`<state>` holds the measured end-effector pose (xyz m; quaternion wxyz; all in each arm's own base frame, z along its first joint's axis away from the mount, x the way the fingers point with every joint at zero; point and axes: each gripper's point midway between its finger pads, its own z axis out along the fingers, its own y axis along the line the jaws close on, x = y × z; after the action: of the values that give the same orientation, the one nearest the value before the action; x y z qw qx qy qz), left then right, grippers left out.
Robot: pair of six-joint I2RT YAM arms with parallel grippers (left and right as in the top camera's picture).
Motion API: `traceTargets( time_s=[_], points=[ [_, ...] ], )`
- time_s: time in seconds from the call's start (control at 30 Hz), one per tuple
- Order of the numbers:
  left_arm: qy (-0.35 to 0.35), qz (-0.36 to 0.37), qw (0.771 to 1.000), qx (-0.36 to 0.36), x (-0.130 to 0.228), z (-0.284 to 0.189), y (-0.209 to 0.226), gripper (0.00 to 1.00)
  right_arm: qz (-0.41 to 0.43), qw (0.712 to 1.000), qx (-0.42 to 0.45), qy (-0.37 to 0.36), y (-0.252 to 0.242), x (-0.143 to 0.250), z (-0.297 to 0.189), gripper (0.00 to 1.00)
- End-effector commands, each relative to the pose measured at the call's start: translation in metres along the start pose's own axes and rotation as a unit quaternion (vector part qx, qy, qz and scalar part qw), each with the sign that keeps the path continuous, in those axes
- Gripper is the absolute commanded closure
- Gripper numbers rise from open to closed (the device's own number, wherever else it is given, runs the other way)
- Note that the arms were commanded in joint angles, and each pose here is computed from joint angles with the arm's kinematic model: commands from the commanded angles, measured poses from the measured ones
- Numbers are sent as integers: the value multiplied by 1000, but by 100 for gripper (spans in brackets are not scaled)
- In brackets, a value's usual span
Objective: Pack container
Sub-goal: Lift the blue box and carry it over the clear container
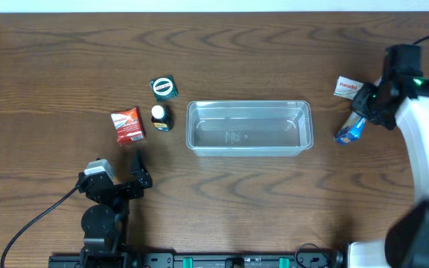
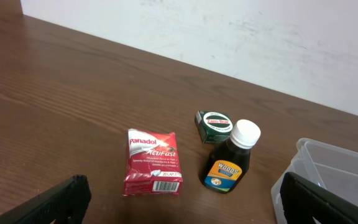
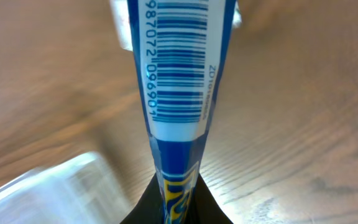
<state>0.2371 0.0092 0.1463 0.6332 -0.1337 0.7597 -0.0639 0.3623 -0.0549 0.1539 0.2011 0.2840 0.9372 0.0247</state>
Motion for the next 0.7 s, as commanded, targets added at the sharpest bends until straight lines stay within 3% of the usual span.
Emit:
traceTargets(
  time_s=[0.0, 0.27, 0.5, 0.67],
  points=[
    [21, 10, 1000, -9, 14, 1, 5, 2, -58, 992, -104, -35, 32, 3, -52, 93],
    [21, 10, 1000, -9, 14, 1, 5, 2, -118, 962, -227, -94, 89, 37, -137, 99],
    [21, 10, 1000, -9, 14, 1, 5, 2, -151, 952, -254, -73, 130, 78, -149, 99],
    [21, 10, 1000, -9, 14, 1, 5, 2, -191, 951, -224, -97, 143, 91, -148, 99]
  ],
)
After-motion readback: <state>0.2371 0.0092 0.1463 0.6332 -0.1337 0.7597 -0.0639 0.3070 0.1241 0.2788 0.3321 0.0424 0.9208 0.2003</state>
